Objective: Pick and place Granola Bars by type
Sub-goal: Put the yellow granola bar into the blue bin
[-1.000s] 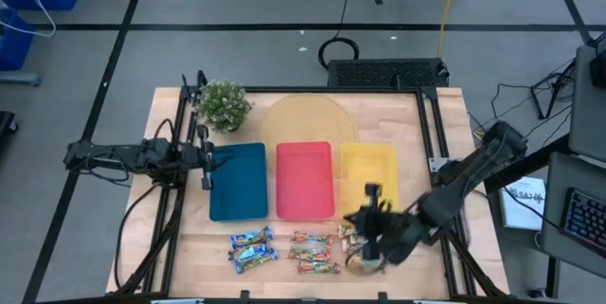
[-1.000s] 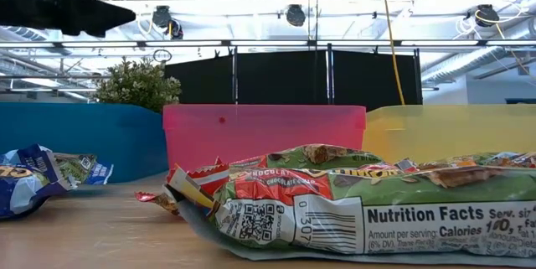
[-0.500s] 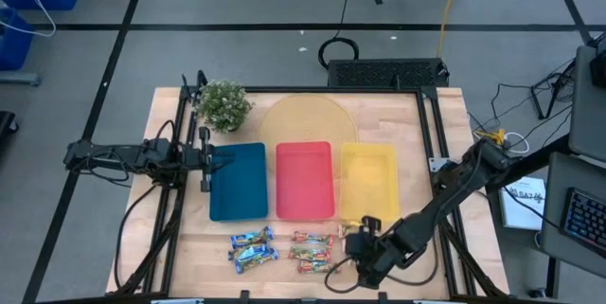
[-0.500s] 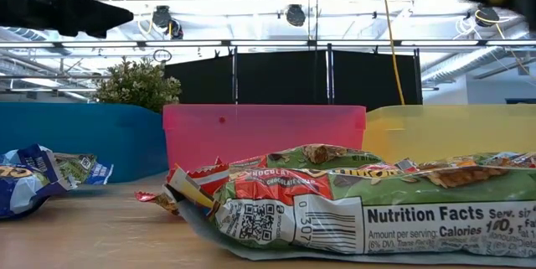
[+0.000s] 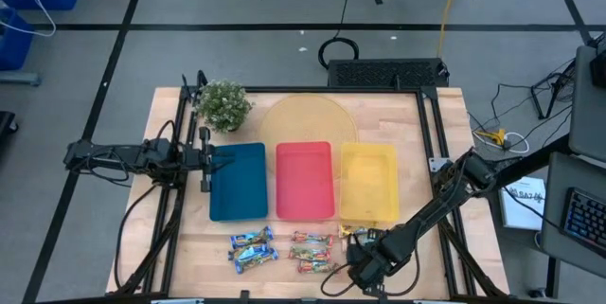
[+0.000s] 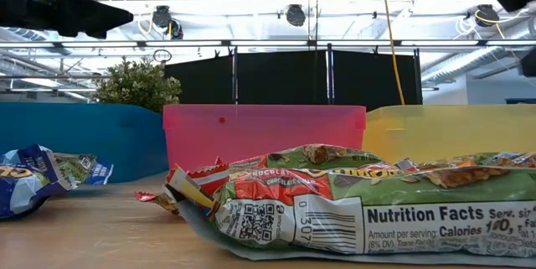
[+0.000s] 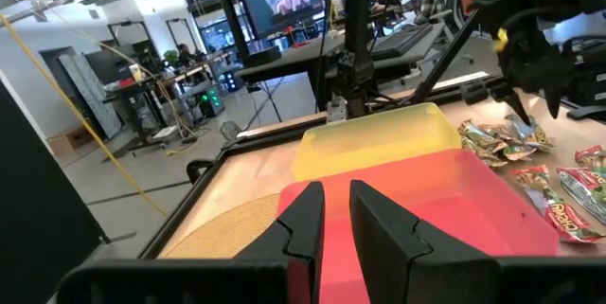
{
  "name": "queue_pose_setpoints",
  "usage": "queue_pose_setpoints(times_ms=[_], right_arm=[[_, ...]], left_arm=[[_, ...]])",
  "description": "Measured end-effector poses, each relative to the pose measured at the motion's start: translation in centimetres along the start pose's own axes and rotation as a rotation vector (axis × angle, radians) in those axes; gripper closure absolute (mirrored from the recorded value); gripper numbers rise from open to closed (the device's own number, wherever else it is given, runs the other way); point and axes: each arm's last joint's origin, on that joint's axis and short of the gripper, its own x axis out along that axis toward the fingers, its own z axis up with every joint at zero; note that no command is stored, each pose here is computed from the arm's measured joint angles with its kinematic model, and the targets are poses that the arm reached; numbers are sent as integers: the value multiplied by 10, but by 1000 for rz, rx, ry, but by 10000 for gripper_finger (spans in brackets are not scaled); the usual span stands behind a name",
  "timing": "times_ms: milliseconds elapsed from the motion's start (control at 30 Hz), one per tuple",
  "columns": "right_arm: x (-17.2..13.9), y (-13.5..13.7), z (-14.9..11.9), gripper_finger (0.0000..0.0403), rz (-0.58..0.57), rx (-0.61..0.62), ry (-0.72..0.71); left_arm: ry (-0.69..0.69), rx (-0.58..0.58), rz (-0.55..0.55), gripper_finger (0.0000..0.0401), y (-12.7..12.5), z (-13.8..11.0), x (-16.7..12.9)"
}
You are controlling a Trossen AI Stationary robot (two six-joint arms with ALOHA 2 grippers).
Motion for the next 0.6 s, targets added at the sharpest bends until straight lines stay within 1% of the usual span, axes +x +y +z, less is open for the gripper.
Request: queue_pose_setpoints(times_ms=[100, 267, 400, 600], right_arm=[[2, 1, -1, 248, 2, -23, 4], [10, -3, -3, 248, -78, -141, -52], [21, -15, -5, 248, -95, -136, -40], [30, -21, -10, 248, -81, -107, -51]], left_arm=[[0, 0, 0, 338, 0, 0, 0], [18, -19, -3, 338, 0, -2, 0], [19, -23, 1, 338, 0, -2, 0], [16, 1, 6, 338, 0, -1, 0]])
